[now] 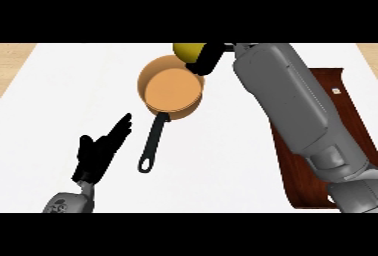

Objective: Pick the lemon from the tray and place it in the pot

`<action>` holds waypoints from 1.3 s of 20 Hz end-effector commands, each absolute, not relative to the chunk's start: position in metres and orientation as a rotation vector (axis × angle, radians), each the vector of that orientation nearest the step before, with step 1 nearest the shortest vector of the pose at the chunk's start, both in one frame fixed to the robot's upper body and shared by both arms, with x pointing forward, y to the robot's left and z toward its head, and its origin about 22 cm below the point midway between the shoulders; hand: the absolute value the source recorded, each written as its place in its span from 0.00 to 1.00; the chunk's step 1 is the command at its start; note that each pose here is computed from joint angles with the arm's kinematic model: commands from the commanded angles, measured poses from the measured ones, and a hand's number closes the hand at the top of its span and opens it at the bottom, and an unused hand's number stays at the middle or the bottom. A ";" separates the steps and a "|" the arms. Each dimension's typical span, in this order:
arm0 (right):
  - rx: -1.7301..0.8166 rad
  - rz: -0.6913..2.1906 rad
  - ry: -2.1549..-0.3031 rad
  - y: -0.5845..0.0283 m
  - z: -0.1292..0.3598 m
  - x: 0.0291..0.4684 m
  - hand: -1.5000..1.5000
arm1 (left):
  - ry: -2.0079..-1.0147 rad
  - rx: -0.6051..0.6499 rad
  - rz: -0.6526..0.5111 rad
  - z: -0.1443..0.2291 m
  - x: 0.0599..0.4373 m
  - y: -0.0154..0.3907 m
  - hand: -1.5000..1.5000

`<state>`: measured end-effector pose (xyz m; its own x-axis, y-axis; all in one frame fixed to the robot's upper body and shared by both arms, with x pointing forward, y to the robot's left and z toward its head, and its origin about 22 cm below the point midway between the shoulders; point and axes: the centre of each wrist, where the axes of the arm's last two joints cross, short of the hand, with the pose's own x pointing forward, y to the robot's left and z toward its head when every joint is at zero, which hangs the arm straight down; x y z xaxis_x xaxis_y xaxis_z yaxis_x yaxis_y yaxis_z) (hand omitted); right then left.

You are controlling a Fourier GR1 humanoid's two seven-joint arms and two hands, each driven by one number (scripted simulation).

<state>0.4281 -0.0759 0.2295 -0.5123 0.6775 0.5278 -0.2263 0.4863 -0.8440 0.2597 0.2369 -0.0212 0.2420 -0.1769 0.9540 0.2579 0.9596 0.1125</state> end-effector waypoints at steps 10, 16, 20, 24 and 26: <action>-0.775 1.582 -1.367 0.007 0.189 0.425 1.00 | -1.295 -0.083 -0.323 -0.017 0.266 0.225 0.50; -0.743 1.618 -1.009 0.000 0.175 0.432 0.00 | -1.286 -0.096 -0.336 -0.021 0.274 0.217 0.50; -0.607 1.523 -1.169 -0.005 0.170 0.433 0.00 | -1.299 -0.099 -0.333 -0.026 0.261 0.215 0.50; -0.418 1.186 -1.492 -0.011 0.179 0.432 0.00 | -1.304 -0.098 -0.354 -0.009 0.280 0.211 0.50; -0.317 1.029 -1.566 -0.014 0.186 0.432 0.00 | -1.275 -0.097 -0.346 -0.019 0.272 0.221 0.50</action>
